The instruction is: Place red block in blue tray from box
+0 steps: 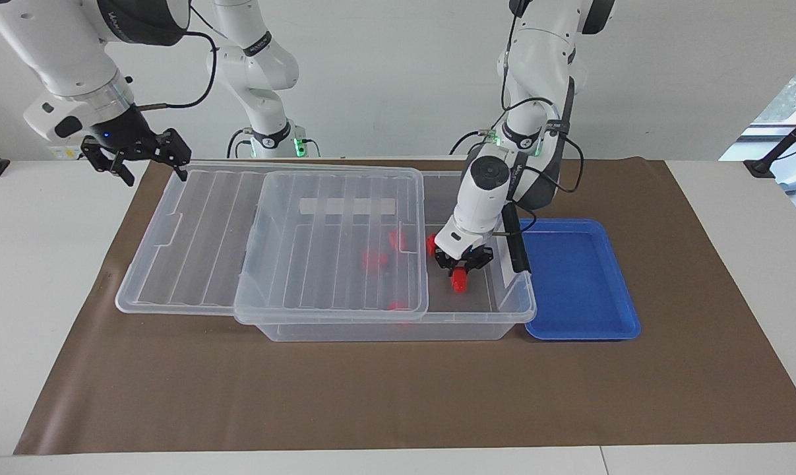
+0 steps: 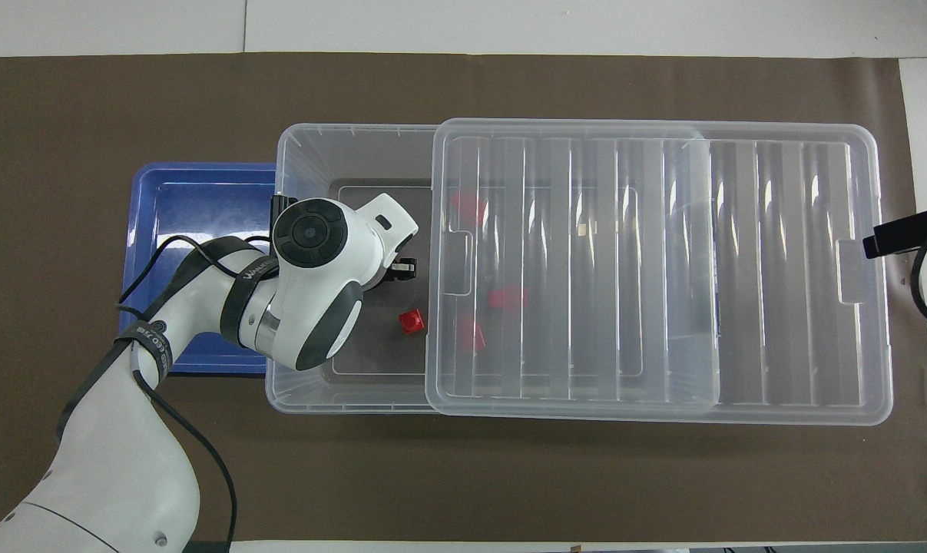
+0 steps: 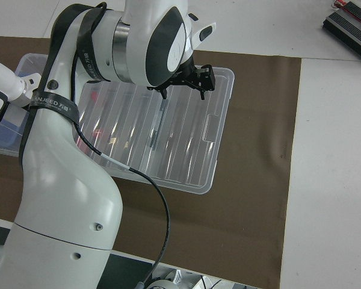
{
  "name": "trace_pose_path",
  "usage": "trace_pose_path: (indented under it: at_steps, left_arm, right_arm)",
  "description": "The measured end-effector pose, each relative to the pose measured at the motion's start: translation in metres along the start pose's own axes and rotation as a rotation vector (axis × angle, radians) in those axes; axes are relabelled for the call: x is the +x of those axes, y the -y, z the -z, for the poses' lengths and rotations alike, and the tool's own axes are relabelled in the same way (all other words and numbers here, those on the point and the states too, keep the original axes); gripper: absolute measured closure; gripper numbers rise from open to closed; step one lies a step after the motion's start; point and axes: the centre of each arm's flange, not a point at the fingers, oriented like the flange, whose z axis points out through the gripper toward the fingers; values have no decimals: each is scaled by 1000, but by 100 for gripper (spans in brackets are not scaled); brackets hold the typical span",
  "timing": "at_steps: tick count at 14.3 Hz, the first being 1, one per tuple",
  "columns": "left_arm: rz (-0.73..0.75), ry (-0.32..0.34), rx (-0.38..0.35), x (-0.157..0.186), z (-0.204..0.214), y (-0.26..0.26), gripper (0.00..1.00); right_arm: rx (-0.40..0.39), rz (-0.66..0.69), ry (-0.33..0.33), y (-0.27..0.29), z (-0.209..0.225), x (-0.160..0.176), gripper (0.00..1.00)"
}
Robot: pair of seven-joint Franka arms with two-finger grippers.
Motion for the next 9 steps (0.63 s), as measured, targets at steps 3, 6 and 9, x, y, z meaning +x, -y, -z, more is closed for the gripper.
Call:
trace_pose_path:
  at_steps: [3,6,9]
  left_arm:
    - [23,-15,-3,4,44,14,66]
    - [20,-7,0,-2,97,14,66]
    - [20,-12,-1,-8,146,16,66]
  right_arm:
    - [0,-23,-2,-13,-6,-2,0]
    - [6,-48,25,-25,-10,-7,0]
    - [6,-49,25,-26,-10,-7,0]
